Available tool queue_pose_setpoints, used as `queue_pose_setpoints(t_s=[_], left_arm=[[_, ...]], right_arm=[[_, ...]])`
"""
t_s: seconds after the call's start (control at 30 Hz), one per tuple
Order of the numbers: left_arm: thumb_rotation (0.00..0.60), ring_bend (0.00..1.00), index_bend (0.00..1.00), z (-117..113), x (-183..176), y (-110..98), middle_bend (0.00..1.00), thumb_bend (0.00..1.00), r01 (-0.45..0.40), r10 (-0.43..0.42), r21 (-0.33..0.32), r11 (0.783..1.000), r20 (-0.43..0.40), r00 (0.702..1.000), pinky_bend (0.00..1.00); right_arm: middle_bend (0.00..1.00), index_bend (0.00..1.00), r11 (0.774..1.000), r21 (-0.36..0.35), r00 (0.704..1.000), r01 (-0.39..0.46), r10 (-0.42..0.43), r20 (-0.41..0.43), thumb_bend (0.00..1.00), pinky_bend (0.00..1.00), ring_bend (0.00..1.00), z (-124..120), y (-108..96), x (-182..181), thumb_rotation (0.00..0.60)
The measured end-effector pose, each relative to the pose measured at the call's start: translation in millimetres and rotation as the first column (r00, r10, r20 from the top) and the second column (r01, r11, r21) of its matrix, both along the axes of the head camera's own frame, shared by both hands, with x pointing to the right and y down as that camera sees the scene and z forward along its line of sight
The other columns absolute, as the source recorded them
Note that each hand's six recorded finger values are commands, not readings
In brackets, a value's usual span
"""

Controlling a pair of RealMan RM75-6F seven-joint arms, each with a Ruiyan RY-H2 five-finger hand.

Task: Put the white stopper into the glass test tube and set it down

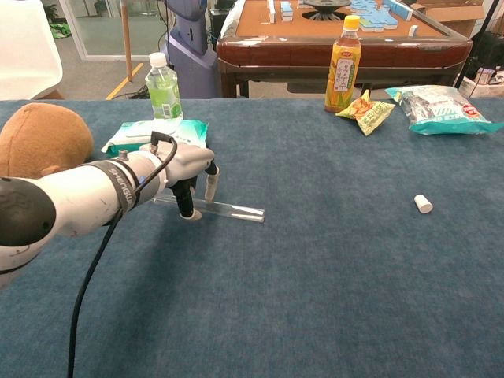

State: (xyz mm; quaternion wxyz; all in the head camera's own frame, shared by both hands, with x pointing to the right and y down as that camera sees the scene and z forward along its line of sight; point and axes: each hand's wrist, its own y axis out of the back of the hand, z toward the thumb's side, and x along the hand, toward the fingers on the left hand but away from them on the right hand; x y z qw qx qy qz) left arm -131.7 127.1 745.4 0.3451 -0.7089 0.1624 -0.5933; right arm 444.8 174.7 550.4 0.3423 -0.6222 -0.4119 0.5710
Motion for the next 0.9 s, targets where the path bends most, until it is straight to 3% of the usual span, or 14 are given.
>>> queue_pose_setpoints(t_s=[0.9], left_arm=[[0.600, 1.00, 0.50, 7.8, 3.8, 2.1, 1.00, 0.32, 0.014, -0.014, -0.021, 1.000, 0.009, 1.000, 1.00]], right_arm=[[0.49, 0.20, 1.000, 0.001, 1.000, -0.018, 0.018, 0.000, 0.42, 0.56, 0.53, -2.3, 3.8, 7.2, 0.600]])
